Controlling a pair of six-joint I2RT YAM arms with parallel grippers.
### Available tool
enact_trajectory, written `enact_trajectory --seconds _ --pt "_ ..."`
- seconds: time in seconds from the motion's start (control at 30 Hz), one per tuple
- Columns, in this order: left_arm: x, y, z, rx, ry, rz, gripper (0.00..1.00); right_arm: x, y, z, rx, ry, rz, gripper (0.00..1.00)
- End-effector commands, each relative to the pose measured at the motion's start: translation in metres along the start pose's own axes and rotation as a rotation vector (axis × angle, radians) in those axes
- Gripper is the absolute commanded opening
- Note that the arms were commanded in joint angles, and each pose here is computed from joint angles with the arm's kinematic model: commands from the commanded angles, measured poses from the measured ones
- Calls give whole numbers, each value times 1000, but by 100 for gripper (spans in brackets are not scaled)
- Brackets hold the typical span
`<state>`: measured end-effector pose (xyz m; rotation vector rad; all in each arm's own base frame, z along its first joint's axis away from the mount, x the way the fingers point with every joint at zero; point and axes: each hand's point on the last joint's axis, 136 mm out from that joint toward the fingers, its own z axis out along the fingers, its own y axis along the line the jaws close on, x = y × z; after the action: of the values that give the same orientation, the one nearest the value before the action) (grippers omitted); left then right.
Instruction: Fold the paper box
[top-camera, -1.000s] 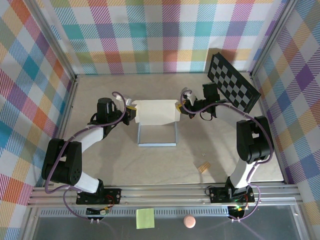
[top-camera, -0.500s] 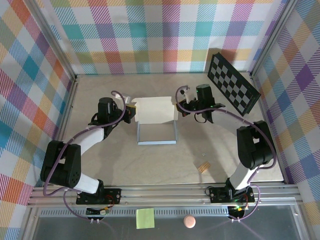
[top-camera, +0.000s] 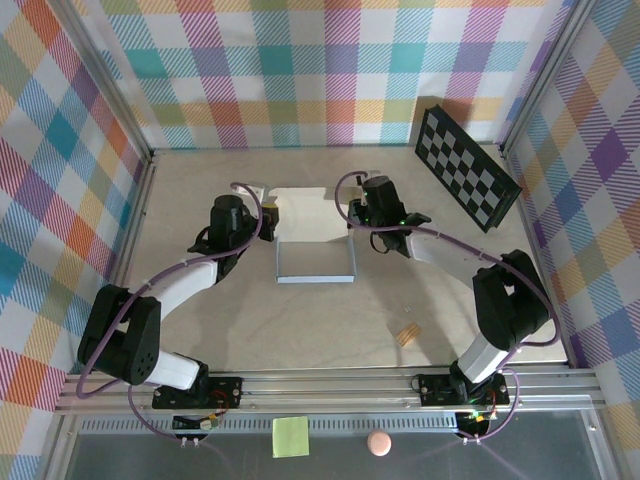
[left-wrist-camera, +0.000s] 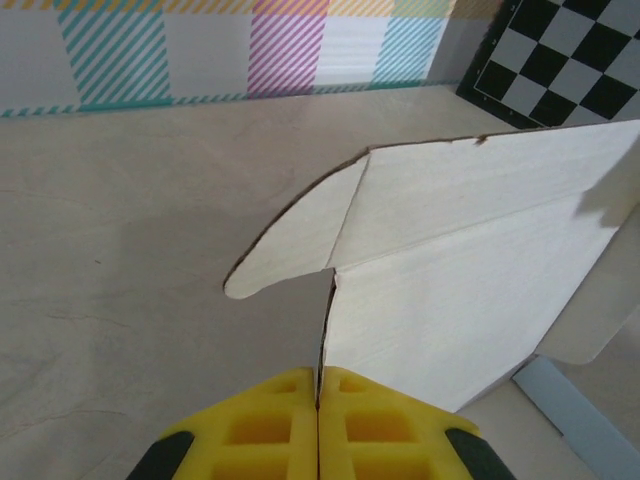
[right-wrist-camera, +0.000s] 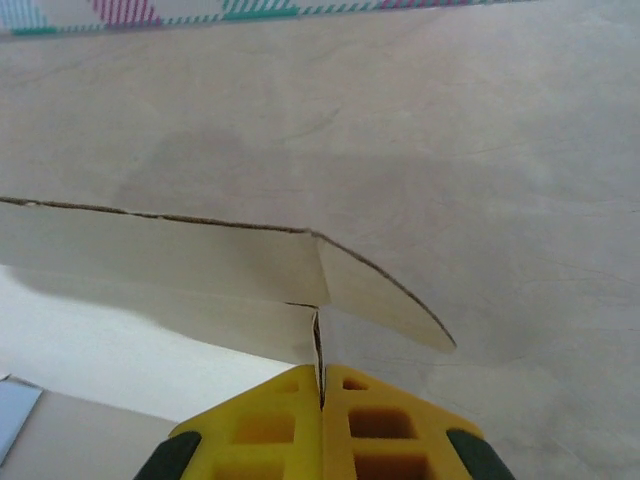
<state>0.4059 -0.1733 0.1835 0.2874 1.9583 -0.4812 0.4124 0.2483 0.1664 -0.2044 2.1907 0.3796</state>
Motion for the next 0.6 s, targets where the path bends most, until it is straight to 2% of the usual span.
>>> enact_trajectory --seconds 0.0,0.1,0.37,0.47,0.57 --pt "-33 -21 4 59 -96 -24 5 -21 16 -13 16 -107 51 0" --pt "-33 -22 6 57 -103 -30 2 -18 24 -8 10 -113 33 0" --pt "-47 -24 16 78 -181 -69 4 -24 29 -4 69 -224 53 0" --pt "-51 -30 24 114 -199 -79 11 -29 29 -1 102 -281 53 0" --pt "-51 -32 31 131 -207 -78 12 -30 29 7 128 -305 44 0"
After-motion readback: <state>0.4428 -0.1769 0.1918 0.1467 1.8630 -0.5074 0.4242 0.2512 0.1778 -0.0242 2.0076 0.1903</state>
